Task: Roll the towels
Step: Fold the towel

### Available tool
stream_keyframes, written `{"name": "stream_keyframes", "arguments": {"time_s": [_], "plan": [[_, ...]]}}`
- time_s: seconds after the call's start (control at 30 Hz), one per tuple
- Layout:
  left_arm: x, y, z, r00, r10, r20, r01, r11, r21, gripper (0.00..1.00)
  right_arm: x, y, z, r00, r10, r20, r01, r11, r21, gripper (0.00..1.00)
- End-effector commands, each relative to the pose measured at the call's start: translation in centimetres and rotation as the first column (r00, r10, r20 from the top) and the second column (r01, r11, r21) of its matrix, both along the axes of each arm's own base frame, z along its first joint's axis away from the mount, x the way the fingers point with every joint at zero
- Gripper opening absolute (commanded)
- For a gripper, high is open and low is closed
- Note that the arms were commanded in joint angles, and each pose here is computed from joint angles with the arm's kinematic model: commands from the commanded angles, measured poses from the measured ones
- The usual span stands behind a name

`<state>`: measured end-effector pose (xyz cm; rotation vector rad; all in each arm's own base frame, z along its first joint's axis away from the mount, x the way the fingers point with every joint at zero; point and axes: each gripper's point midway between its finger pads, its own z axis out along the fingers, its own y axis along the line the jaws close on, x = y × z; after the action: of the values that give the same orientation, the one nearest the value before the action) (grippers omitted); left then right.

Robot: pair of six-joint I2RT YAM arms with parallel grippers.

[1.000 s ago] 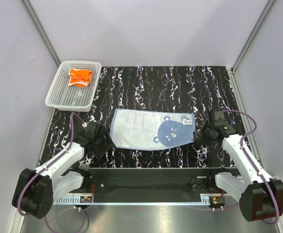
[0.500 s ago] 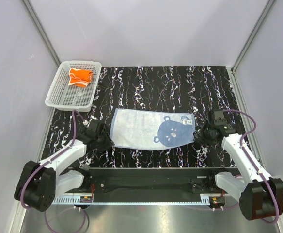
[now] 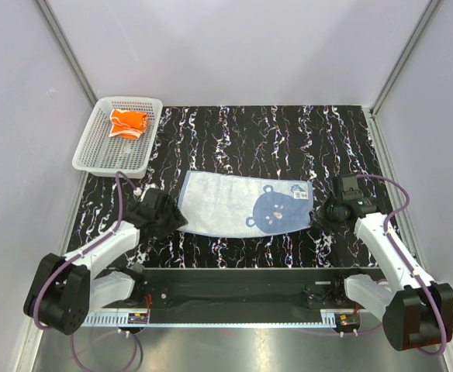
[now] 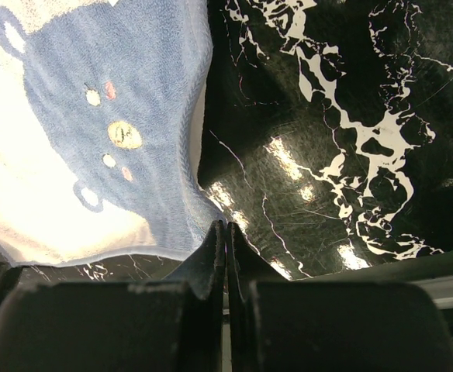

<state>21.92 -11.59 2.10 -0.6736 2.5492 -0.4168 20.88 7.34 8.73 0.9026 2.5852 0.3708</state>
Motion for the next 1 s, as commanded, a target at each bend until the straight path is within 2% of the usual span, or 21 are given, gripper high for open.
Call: {"name": "stream_keyframes", "arguments": {"time_s": [0.0,0.07,0.27,0.4,0.63,0.83,0.97], "plan": [[-0.9,1.9,-0.8,0.999,0.029,-0.025,-0.026,0.996,0.089,0.7,1.1,0.0,1.0,0.999,0.012,0.042,-0.011,1.0,-0.011,0.0],[-1.0,2.2,-0.8,0.999,0.033,-0.026,-0.03,0.995,0.1,0.76,1.2,0.0,0.9,0.999,0.013,0.041,-0.012,1.0,-0.013,0.0],[-1.4,2.4,-1.6,0.998,0.044,-0.054,-0.037,0.993,0.113,0.75,1.3,0.0,0.9,0.999,0.018,0.037,-0.017,1.0,-0.017,0.0],[-1.0,2.0,-2.2,0.998,0.034,-0.059,-0.028,0.994,0.106,0.63,1.2,-0.1,0.8,0.999,0.017,0.033,-0.016,1.0,-0.02,0.0],[-0.2,1.5,-2.2,0.998,0.012,-0.054,-0.007,0.995,0.101,0.23,1.2,-0.1,0.7,0.999,0.017,0.028,-0.017,1.0,-0.023,0.0],[-0.1,0.9,-1.9,0.999,-0.012,-0.041,0.015,0.997,0.071,0.0,1.2,-0.1,0.7,0.999,0.018,0.027,-0.018,1.0,-0.022,0.0],[-0.1,0.9,-0.9,1.0,-0.015,-0.015,0.016,0.998,0.063,0.0,1.1,-0.1,0.7,0.999,0.017,0.032,-0.017,1.0,-0.019,0.0]]}}
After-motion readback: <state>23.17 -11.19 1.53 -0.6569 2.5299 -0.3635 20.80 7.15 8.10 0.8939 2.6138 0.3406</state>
